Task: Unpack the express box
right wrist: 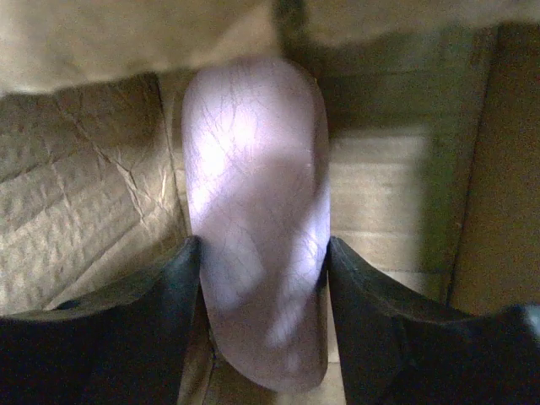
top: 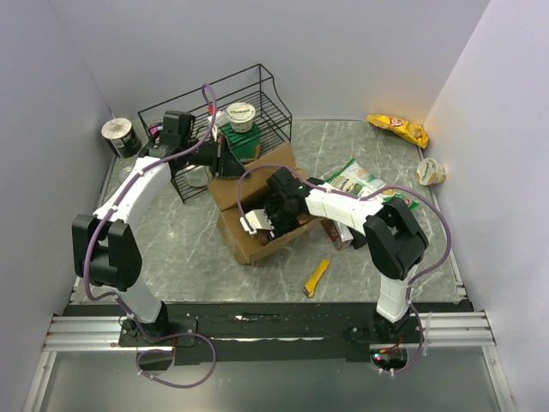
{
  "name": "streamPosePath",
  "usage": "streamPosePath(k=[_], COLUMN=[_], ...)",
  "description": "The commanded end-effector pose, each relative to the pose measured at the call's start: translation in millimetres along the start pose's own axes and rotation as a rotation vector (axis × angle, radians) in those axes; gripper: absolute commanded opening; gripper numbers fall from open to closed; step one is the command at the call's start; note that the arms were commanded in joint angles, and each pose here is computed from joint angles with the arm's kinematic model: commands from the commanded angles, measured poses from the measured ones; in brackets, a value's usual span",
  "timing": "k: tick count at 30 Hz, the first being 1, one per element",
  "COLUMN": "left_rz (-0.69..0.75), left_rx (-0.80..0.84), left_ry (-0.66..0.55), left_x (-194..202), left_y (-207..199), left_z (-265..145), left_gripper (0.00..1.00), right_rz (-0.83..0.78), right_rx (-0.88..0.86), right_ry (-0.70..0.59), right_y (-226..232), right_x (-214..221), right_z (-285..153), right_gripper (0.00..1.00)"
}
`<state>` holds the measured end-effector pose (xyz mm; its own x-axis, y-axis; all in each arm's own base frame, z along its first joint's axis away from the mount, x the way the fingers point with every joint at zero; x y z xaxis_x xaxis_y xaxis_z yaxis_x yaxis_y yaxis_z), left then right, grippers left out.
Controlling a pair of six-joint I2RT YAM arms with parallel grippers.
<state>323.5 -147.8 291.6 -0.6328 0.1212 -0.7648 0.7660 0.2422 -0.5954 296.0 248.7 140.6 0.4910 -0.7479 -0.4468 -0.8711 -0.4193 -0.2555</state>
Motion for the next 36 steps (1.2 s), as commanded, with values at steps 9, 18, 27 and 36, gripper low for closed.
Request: streamPosePath(k=[9, 18, 27, 36], left_rz=[0.003, 0.020, 0.057, 0.087], left_rx=[0.011, -0.044, -0.090, -0.020], left_ry=[0.024, 0.027, 0.002, -0.043], left_x=[-3, -3, -9, -22], left_y=[-3, -3, -11, -39], left_z=[5, 3, -4, -9], left_gripper=[0.01, 0.01, 0.01, 0.01], right_rz=[0.161, 0.235, 0.367, 0.169], right_rx=[0.181, 0.409, 0.544, 0.422], right_ry=[-0.087, -0.464, -0.548, -0.314], right_y=[0, 6, 26, 43], right_x=[-19, -76, -81, -60], right_z=[-60, -189, -248, -141], right_gripper=[0.13, 0.04, 0.01, 0.42])
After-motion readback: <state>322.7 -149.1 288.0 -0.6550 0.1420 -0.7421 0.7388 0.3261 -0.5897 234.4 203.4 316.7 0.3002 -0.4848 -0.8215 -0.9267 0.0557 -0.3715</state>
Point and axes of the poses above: each gripper's point midway between its finger pads, its own z axis out along the fingers, its own y axis along the line the jaws close on, x = y × z, the point moved 10 cm from there along -z, back along the fingers, and after that the axes turned 2 degrees about z, right-handed, at the moved point
